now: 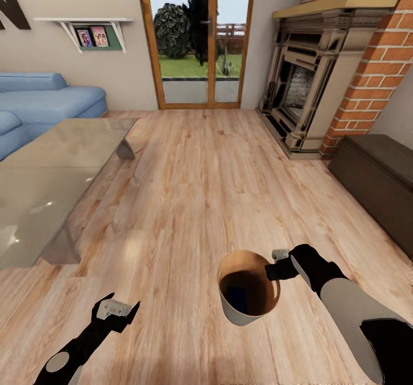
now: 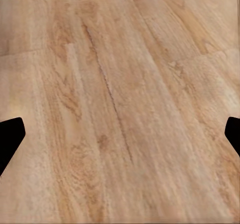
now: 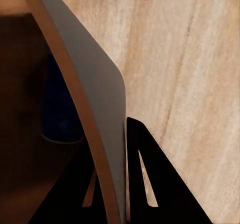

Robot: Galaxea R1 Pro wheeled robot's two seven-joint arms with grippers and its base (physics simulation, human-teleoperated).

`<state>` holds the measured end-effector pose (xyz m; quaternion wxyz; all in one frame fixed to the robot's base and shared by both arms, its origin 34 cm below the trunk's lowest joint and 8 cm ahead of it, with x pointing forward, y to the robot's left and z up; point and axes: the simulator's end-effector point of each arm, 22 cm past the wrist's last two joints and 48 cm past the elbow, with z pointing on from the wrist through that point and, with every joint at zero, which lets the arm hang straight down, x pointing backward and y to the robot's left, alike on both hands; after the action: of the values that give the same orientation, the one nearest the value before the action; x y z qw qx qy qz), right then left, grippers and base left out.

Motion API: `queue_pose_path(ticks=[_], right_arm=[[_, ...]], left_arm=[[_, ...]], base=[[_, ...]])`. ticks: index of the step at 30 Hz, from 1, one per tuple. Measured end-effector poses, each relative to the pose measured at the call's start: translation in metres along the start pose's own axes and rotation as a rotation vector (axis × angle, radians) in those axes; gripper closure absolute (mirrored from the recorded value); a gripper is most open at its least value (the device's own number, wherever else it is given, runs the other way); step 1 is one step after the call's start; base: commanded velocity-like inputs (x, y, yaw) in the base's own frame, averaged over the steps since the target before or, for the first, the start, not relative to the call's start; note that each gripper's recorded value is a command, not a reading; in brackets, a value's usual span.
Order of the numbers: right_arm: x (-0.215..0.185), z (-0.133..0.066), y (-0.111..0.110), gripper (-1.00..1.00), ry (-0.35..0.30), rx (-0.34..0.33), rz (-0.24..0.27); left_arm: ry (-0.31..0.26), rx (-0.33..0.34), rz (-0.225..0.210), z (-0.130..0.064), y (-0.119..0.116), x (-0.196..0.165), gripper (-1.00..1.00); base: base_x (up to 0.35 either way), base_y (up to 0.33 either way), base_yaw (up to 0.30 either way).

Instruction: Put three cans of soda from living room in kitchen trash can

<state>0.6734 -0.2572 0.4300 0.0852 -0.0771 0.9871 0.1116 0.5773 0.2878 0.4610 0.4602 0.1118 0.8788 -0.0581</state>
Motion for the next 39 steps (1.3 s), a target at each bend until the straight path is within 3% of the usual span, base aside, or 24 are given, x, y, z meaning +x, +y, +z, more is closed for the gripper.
queue_pose_path(ticks=[25,39], right_arm=[[0.0037,0.0058,-0.0018,1.00,0.010,0.000,0.005],[0.0048,0.0074,-0.0025,1.00,0.014,0.001,0.004]], left_arm=[[0.014,0.006,-0.001,0.0013,-0.0021,0.0066,-1.00],[0.015,0.003,-0.001,0.0016,-0.0015,0.0078,-1.00]], base=[[0.000,0.315,-0.221],[0.006,0.049,-0.071]])
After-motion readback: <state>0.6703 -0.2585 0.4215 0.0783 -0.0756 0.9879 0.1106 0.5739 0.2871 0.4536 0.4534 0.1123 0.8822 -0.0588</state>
